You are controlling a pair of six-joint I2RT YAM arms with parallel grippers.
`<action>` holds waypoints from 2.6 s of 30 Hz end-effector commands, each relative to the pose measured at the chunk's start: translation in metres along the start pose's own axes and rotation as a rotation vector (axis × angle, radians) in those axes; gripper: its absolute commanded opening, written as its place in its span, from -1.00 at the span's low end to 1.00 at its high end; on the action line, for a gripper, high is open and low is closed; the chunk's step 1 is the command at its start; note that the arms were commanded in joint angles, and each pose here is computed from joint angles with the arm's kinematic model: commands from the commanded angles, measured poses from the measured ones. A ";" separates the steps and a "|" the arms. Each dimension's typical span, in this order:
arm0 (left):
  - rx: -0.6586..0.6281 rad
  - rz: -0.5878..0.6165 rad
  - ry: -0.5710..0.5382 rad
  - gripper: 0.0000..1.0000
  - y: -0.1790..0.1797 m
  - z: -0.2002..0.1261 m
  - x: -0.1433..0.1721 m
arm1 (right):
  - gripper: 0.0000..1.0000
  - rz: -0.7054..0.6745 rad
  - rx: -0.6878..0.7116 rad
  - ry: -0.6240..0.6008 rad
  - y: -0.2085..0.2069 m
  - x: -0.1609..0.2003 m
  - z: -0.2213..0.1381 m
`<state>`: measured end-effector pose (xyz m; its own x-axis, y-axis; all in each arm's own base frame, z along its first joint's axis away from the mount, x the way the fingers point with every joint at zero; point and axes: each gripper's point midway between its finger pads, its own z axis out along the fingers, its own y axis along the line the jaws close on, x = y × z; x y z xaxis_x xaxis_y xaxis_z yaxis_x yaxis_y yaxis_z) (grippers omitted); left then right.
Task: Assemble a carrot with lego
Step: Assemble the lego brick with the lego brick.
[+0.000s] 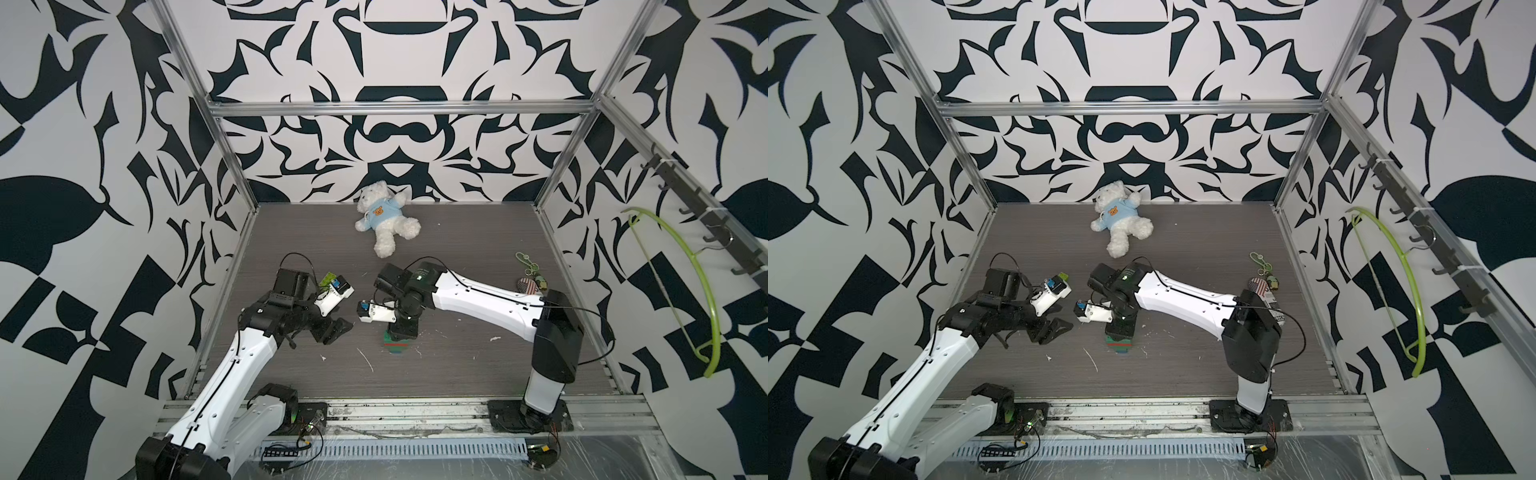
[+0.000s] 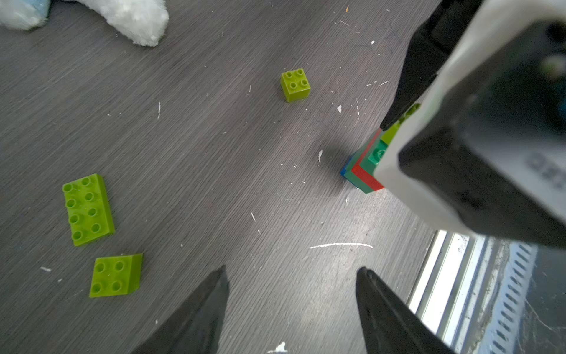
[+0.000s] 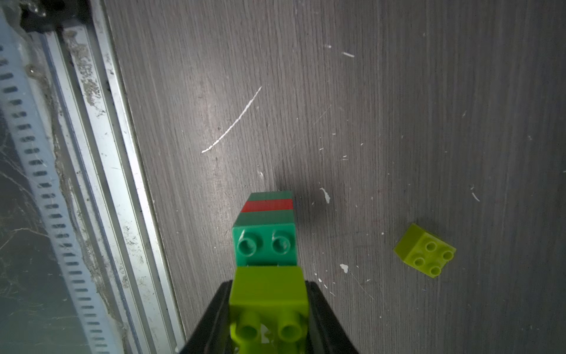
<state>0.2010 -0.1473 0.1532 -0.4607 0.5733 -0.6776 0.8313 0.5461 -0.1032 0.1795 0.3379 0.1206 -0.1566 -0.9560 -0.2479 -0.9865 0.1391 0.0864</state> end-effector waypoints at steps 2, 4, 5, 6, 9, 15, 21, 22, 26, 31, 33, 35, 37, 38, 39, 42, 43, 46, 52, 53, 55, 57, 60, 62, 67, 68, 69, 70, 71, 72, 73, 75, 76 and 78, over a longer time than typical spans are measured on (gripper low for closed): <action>0.000 -0.014 -0.002 0.46 0.000 0.001 0.002 | -0.36 0.042 0.004 0.022 0.001 0.000 -0.009; 0.000 -0.015 -0.001 0.46 0.000 0.001 0.002 | -0.36 0.052 0.002 0.027 0.001 0.000 -0.009; -0.001 -0.014 -0.002 0.46 0.000 0.001 0.002 | -0.37 0.054 0.003 0.036 0.001 0.001 -0.009; -0.001 -0.014 -0.001 0.46 0.001 0.001 0.002 | -0.37 0.057 0.004 0.043 0.001 0.001 -0.009; -0.001 -0.018 0.002 0.45 0.001 0.001 0.003 | -0.37 0.068 0.011 0.053 -0.001 0.002 -0.009; -0.002 -0.022 0.001 0.45 0.001 0.002 0.003 | -0.37 0.090 0.017 0.065 -0.004 0.001 -0.006; -0.005 -0.025 0.002 0.45 0.002 0.002 0.003 | -0.37 0.079 0.015 0.068 -0.001 0.003 -0.006; -0.004 -0.026 0.002 0.45 0.002 0.002 0.003 | -0.37 0.075 0.012 0.073 0.000 0.004 -0.006; -0.004 -0.028 0.004 0.45 0.002 0.003 0.003 | -0.37 0.049 0.016 0.098 0.001 0.008 -0.003; -0.006 -0.031 0.007 0.45 0.003 0.003 0.004 | -0.37 0.028 -0.001 0.104 0.005 0.008 -0.003; -0.006 -0.029 0.006 0.44 0.003 0.003 0.003 | -0.37 0.022 -0.005 0.107 0.006 0.008 -0.004; -0.010 -0.030 0.007 0.44 0.003 0.003 0.004 | -0.37 0.023 -0.007 0.109 0.006 0.008 -0.004; -0.010 -0.031 0.007 0.44 0.003 0.003 0.003 | -0.37 0.028 -0.008 0.110 0.006 0.007 -0.004; -0.010 -0.032 0.007 0.45 0.004 0.003 0.003 | -0.37 0.029 -0.010 0.112 0.006 0.008 -0.003; -0.010 -0.032 0.008 0.45 0.003 0.003 0.004 | -0.37 0.028 -0.013 0.109 0.007 0.007 -0.004; -0.009 -0.032 0.005 0.44 0.003 0.003 0.003 | -0.35 0.029 -0.010 0.099 0.007 0.005 -0.006; -0.008 -0.034 0.005 0.44 0.003 0.003 0.003 | -0.34 0.030 -0.010 0.098 0.007 0.005 -0.006; -0.006 -0.035 0.006 0.44 0.003 0.003 0.003 | -0.31 0.040 -0.013 0.091 0.007 0.003 -0.007; -0.001 -0.041 0.007 0.44 0.003 0.004 0.003 | -0.30 0.056 -0.012 0.085 0.008 0.001 -0.008; 0.000 -0.040 0.005 0.44 0.003 0.004 0.003 | -0.31 0.060 -0.010 0.084 0.007 0.001 -0.009; 0.000 -0.043 0.006 0.44 0.003 0.004 0.003 | -0.31 0.065 0.000 0.080 0.006 0.000 -0.011; 0.001 -0.042 0.006 0.43 0.003 0.004 0.003 | -0.30 0.075 0.010 0.080 0.004 0.000 -0.014; 0.000 -0.045 0.006 0.43 0.003 0.005 0.003 | -0.30 0.086 0.023 0.079 0.003 0.000 -0.016; 0.001 -0.046 0.005 0.43 0.003 0.005 0.003 | -0.31 0.095 0.029 0.081 0.002 0.001 -0.018; 0.001 -0.046 0.006 0.43 0.003 0.005 0.003 | -0.31 0.109 0.038 0.097 0.002 0.006 -0.015; 0.000 -0.048 0.007 0.43 0.003 0.005 0.003 | -0.31 0.110 0.038 0.097 0.003 0.006 -0.014; 0.000 -0.050 0.008 0.43 0.003 0.005 0.003 | -0.31 0.112 0.037 0.096 0.003 0.006 -0.013; 0.000 -0.048 0.006 0.43 0.003 0.005 0.003 | -0.30 0.111 0.035 0.093 0.004 0.006 -0.013; 0.000 -0.049 0.005 0.43 0.003 0.005 0.003 | -0.31 0.109 0.036 0.090 0.005 0.005 -0.013; 0.001 -0.051 0.007 0.43 0.003 0.005 0.003 | -0.31 0.108 0.036 0.089 0.005 0.005 -0.012; 0.000 -0.049 0.005 0.43 0.003 0.005 0.003 | -0.30 0.107 0.035 0.088 0.006 0.004 -0.012; 0.000 -0.051 0.006 0.43 0.003 0.005 0.003 | -0.31 0.105 0.032 0.092 0.007 0.004 -0.010; 0.000 -0.050 0.005 0.43 0.003 0.005 0.002 | -0.31 0.104 0.031 0.097 0.008 0.005 -0.009; 0.001 -0.053 0.006 0.43 0.003 0.005 0.003 | -0.31 0.097 0.027 0.102 0.010 0.005 -0.008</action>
<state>0.2053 -0.1464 0.1499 -0.4965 0.5545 -0.6679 0.8078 0.5767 -0.1218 0.1734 0.3332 0.1238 -0.2446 -0.9595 -0.1400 -0.9686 0.2351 0.0812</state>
